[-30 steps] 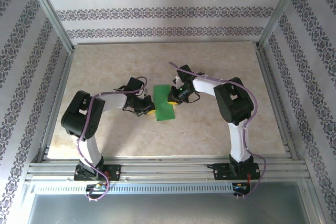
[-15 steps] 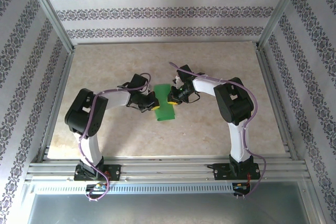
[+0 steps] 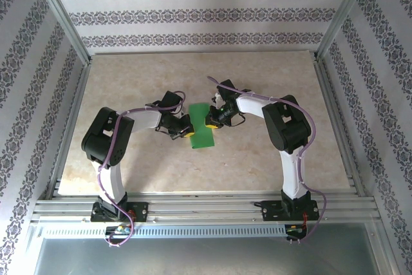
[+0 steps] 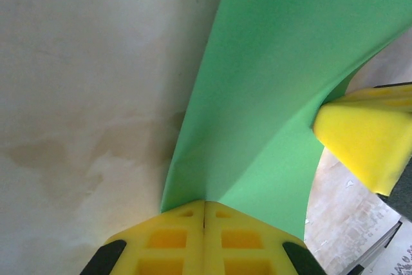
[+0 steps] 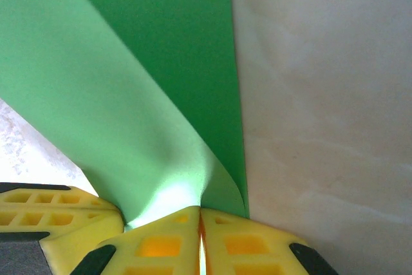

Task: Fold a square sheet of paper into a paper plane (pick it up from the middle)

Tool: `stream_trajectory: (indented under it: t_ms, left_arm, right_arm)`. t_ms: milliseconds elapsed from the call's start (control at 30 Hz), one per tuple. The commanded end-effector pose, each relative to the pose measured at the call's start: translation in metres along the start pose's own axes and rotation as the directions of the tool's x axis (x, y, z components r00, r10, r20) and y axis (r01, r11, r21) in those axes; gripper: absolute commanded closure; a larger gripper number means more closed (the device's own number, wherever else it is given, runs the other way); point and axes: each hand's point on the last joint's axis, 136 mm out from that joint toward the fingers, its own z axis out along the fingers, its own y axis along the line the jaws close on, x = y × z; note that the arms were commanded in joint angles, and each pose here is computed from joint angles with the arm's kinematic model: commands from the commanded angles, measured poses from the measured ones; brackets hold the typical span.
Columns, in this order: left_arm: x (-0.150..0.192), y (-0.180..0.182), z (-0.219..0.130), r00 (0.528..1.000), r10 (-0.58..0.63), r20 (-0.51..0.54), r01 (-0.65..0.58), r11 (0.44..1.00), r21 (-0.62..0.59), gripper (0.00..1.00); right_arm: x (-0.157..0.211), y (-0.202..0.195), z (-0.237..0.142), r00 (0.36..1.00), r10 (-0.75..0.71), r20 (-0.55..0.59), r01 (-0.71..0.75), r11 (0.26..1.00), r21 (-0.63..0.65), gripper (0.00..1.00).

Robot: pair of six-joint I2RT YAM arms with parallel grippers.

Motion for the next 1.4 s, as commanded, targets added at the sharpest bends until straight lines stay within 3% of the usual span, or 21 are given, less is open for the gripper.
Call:
stream_trajectory:
  t_ms: [0,100,267,367,633,1067,1367]
  left_arm:
    - [0.034,0.047,-0.004,0.996,-0.049,-0.078,0.035,0.984,-0.173,1.00]
    - [0.033,0.039,-0.023,0.999,-0.004,-0.048,-0.003,0.990,-0.142,1.00]
    - [0.021,-0.026,-0.042,0.997,0.077,0.022,-0.079,0.991,0.110,1.00]
    - [0.020,-0.044,-0.038,0.997,0.077,0.025,-0.080,0.981,0.175,1.00]
    - [0.014,-0.016,-0.001,1.000,-0.029,0.005,0.028,0.995,0.100,1.00]
    - [0.068,0.054,0.013,0.986,-0.079,-0.145,0.070,0.995,-0.064,1.00]
    - [0.080,0.033,-0.002,0.987,0.021,-0.156,-0.015,0.999,0.038,1.00]
  right_arm:
    - [0.024,-0.070,0.024,0.993,0.101,-0.053,-0.086,0.968,0.234,0.86]
    - [0.024,-0.071,0.022,0.994,0.100,-0.051,-0.086,0.969,0.233,0.87]
    - [0.025,-0.072,0.022,0.994,0.099,-0.050,-0.085,0.969,0.234,0.87]
    - [0.025,-0.072,0.023,0.994,0.101,-0.052,-0.086,0.969,0.232,0.87]
    - [0.025,-0.073,0.025,0.993,0.103,-0.053,-0.088,0.968,0.233,0.87]
    - [0.024,-0.073,0.025,0.993,0.101,-0.054,-0.086,0.968,0.235,0.87]
    - [0.025,-0.074,0.028,0.993,0.105,-0.054,-0.089,0.968,0.236,0.87]
